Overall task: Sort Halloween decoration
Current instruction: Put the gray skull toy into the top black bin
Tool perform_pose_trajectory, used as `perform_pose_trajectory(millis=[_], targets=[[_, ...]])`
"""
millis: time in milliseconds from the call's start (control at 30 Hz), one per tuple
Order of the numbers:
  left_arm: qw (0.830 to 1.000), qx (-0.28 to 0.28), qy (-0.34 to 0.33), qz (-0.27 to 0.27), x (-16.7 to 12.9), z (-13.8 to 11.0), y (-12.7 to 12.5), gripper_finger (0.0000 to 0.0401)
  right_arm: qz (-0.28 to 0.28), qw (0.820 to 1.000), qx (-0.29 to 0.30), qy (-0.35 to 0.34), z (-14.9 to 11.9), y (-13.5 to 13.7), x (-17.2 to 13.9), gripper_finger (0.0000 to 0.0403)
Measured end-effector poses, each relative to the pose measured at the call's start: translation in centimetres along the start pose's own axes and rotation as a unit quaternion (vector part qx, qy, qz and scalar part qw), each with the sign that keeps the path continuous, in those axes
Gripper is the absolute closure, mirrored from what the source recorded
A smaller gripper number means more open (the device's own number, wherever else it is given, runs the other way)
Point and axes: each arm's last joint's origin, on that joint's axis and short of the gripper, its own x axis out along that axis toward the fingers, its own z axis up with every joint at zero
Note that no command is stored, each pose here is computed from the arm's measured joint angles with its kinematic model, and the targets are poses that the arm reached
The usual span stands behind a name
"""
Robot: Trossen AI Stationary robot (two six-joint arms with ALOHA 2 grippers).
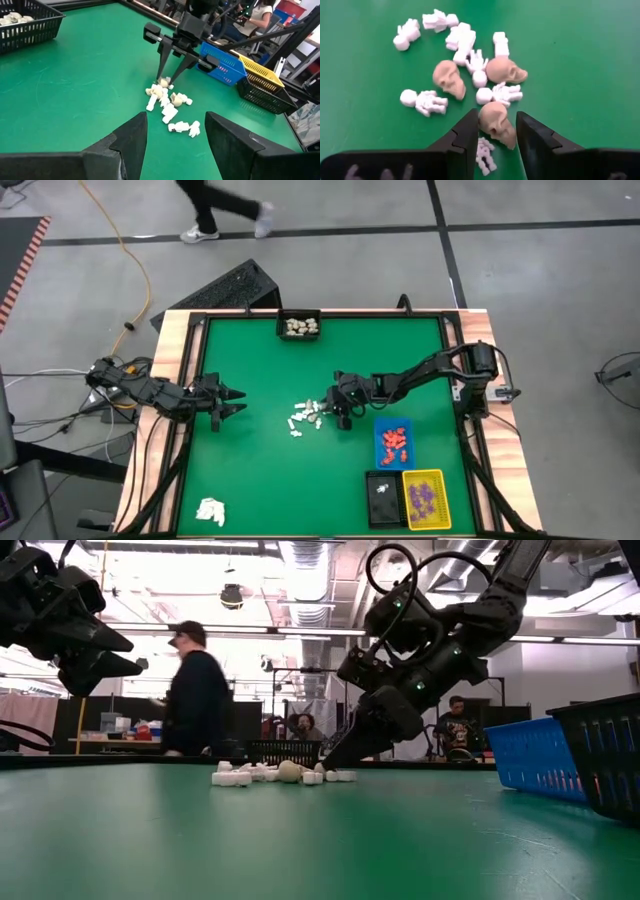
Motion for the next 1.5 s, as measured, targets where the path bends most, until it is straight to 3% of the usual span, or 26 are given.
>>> perform_pose_trajectory(millis=[433,1133,1500], targets=[[1.0,-0.002,0.0,0.0,0.0,0.0,0.0,0.0212,-0.002,1.0,0.009,0.007,-0.1,0.0,0.0,0.0207],[1.0,0.0,-0.001,0.001,0.0,0.0,0.0,0.0212,-0.019,1.0,0.013,0.006,-0.1,-0.5,0.0,0.0222],[1.0,0.0,0.001,0.001,0.0,0.0,0.0,0.0212,-0.018,1.0,0.02,0.016,-0.8,-0.2,2.9,0.0225]])
